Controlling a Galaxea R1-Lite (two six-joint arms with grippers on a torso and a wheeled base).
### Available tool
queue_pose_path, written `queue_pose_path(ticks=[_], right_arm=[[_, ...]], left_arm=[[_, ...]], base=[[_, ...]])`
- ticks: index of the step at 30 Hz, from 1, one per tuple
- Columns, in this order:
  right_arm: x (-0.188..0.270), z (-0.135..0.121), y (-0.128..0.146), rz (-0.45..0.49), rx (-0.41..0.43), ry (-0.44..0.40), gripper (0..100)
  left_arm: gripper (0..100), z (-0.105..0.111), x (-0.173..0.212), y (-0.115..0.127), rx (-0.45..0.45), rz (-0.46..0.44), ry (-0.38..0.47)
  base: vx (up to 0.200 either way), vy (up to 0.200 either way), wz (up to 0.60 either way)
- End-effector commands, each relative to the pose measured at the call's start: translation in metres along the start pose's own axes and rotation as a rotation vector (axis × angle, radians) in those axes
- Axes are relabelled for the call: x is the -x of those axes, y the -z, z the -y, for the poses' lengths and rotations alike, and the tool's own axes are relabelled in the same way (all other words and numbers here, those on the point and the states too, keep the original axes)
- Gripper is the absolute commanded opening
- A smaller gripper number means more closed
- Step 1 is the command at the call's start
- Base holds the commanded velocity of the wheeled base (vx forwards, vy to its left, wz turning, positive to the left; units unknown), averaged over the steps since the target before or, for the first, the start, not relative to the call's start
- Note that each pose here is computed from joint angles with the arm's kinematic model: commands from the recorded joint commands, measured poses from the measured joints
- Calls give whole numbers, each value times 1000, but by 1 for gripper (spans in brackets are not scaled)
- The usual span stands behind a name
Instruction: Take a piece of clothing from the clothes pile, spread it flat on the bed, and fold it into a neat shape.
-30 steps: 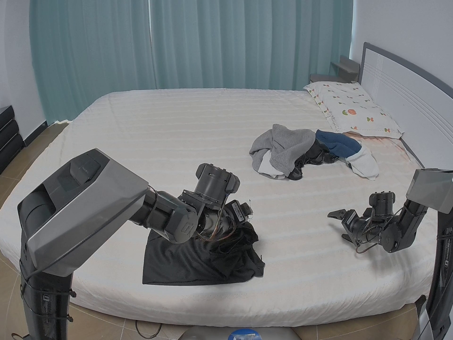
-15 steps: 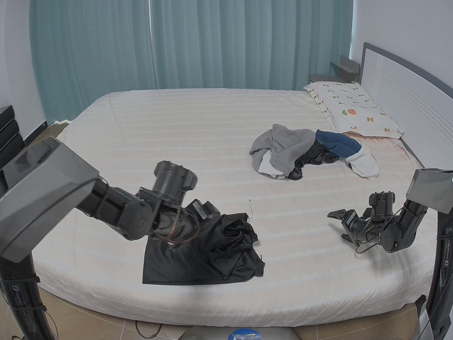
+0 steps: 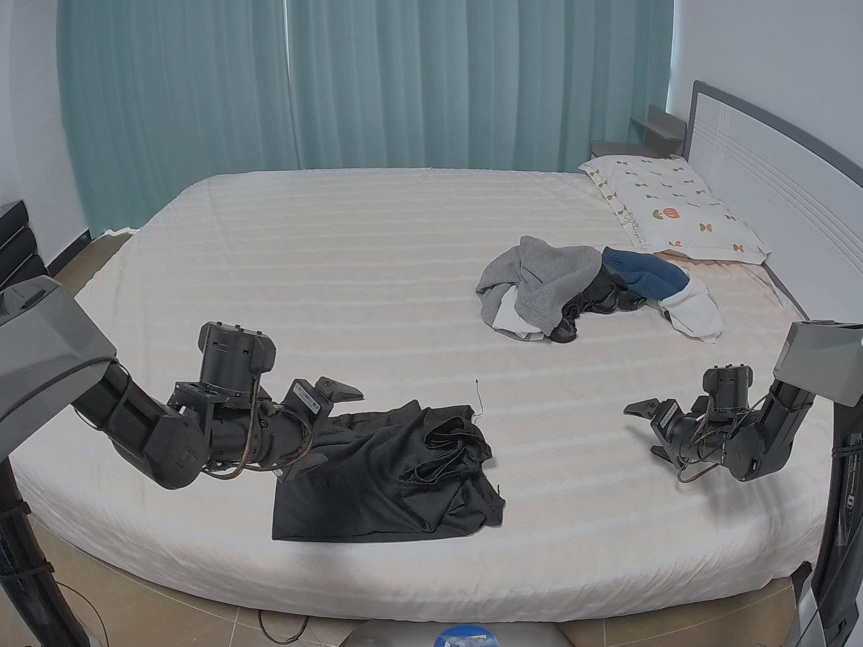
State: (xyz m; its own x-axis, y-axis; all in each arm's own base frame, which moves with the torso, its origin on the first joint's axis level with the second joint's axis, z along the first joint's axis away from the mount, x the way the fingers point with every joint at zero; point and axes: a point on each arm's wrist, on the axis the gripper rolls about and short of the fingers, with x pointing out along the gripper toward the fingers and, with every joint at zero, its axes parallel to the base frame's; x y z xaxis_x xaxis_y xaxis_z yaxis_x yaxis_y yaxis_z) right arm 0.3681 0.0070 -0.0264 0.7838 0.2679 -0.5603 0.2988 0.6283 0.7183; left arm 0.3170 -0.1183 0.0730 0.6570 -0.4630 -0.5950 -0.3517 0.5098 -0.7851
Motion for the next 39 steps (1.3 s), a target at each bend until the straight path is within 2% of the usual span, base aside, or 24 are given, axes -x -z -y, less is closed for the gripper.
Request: queue_pose_path(ticks=[1, 9, 18, 24, 36, 39], right_arm=[[0, 0, 0, -2, 0, 0, 100], [0, 0, 0, -1, 0, -1, 100], [0, 0, 0, 0, 1, -2, 100], [0, 0, 0, -1, 2, -1, 100], [-1, -2, -3, 6, 1, -6, 100], [-1, -6, -1, 4, 9, -18, 100]], left_arm=[[100, -19, 2, -7, 50, 13, -18], [100, -27, -3, -19, 92, 38, -34], [100, -36, -7, -16, 103, 25, -69], [100, -40, -7, -16, 107, 21, -81], [100, -42, -7, -19, 121, 31, -85], [100, -43, -7, -19, 122, 31, -88]], base=[[0, 0, 0], [0, 0, 0], [0, 0, 0], [-200, 0, 0], [0, 0, 0], [0, 200, 0]])
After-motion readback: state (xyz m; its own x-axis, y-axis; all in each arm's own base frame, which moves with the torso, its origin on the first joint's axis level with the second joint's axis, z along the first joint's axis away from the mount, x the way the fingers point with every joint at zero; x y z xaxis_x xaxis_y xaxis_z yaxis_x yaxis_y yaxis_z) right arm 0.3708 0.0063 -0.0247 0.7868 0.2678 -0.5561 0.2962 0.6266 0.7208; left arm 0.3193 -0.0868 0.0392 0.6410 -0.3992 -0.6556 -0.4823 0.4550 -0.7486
